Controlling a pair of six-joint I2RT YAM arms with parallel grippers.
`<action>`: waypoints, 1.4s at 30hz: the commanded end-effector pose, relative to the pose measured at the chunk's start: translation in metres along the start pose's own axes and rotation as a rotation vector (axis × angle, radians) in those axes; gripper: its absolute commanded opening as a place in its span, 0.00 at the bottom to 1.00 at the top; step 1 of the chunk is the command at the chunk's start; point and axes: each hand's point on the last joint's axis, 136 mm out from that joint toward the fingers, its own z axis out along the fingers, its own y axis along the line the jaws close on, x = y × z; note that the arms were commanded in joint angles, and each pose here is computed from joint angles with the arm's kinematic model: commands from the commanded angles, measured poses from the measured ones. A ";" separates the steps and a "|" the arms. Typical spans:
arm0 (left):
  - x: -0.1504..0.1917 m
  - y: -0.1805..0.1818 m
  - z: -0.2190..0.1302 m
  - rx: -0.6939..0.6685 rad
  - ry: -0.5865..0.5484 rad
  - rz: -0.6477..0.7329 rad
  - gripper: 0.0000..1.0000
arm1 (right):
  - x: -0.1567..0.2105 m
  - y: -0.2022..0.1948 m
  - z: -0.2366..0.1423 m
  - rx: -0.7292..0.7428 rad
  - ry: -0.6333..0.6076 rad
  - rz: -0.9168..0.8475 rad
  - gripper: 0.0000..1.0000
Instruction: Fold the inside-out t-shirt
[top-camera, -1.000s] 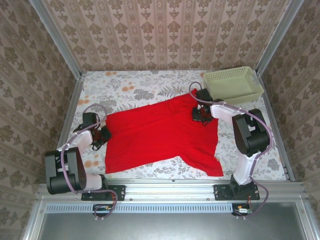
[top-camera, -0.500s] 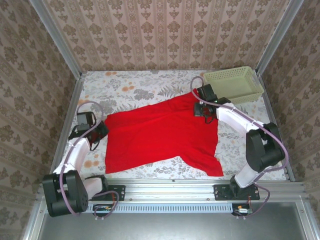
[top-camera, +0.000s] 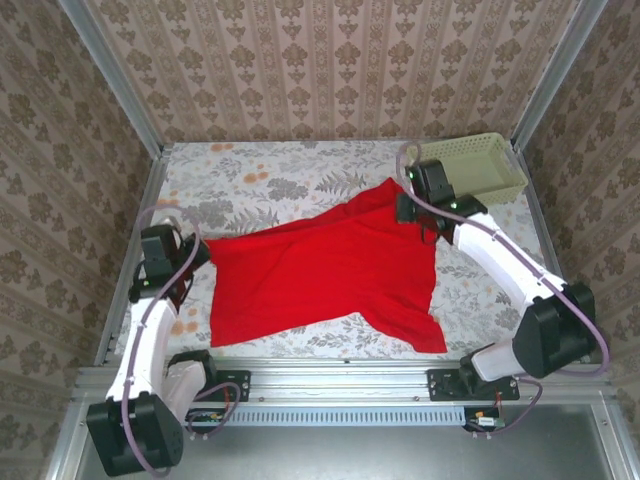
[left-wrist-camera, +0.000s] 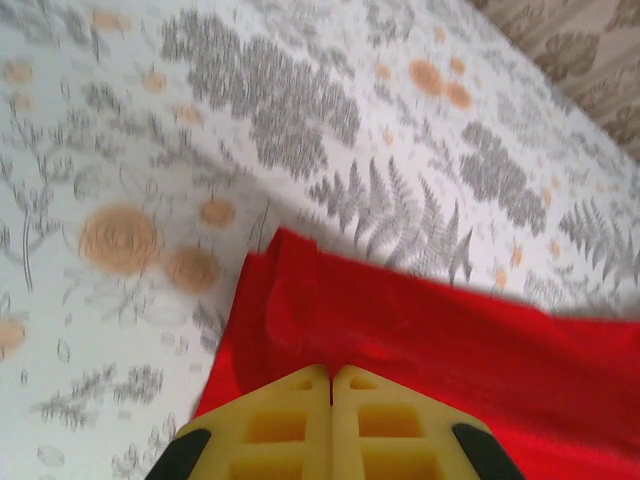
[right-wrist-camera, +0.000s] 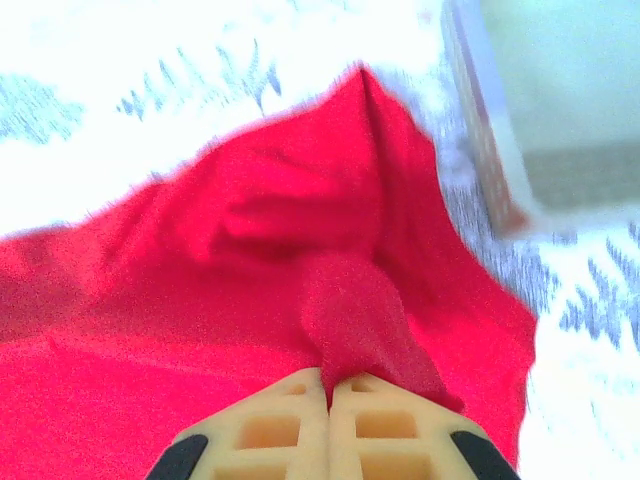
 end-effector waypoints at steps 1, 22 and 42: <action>-0.067 -0.019 0.002 0.001 -0.148 -0.021 0.00 | -0.068 0.009 0.008 0.015 -0.102 -0.074 0.00; -0.157 0.002 0.169 0.046 0.012 -0.072 0.00 | -0.213 0.070 0.163 -0.056 -0.305 -0.333 0.02; -0.086 -0.005 0.099 0.100 0.102 -0.137 0.00 | -0.112 0.061 0.091 0.025 -0.086 -0.347 0.00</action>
